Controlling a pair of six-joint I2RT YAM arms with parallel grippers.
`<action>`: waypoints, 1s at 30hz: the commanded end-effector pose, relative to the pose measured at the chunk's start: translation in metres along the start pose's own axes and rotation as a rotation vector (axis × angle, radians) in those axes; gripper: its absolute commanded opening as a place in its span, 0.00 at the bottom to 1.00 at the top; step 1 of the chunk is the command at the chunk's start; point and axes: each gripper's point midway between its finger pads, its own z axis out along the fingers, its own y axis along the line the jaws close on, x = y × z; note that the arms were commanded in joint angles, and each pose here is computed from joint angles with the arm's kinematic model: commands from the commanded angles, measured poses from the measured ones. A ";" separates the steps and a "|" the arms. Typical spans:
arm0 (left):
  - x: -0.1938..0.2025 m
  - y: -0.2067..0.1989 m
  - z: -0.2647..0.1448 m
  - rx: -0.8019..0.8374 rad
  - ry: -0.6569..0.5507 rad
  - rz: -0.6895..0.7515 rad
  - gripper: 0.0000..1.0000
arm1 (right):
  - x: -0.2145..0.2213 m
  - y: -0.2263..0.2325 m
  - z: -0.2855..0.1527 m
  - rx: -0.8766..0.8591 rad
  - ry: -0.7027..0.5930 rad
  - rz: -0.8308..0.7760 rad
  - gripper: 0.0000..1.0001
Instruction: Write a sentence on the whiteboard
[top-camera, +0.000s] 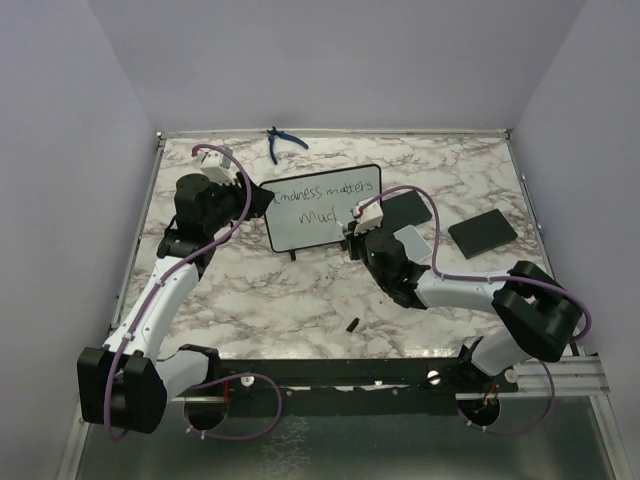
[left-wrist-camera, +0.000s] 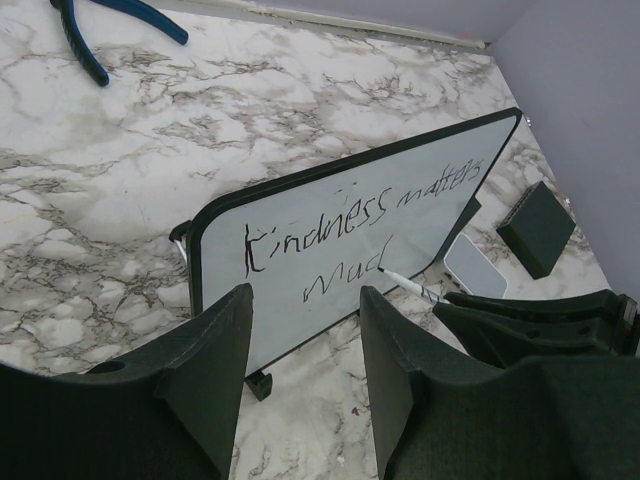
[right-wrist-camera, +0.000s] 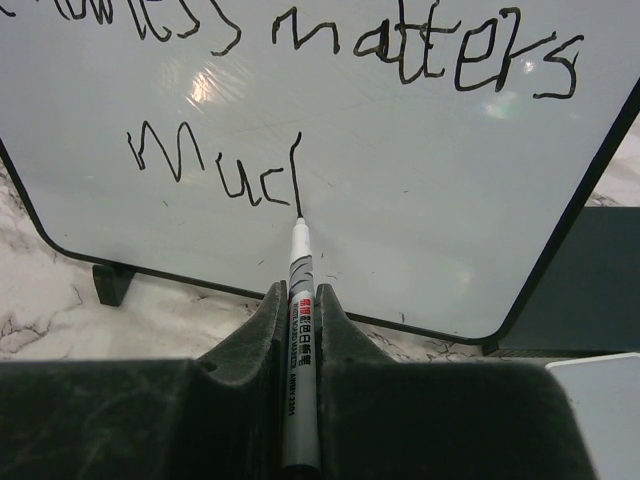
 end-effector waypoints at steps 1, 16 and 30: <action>-0.004 -0.007 -0.003 0.032 -0.018 0.020 0.49 | 0.017 -0.006 -0.001 0.019 0.046 -0.001 0.01; -0.004 -0.008 -0.003 0.033 -0.018 0.020 0.49 | -0.030 -0.003 0.004 0.021 -0.076 0.004 0.01; -0.005 -0.009 -0.003 0.036 -0.019 0.021 0.49 | -0.032 -0.015 -0.001 0.072 -0.083 -0.008 0.00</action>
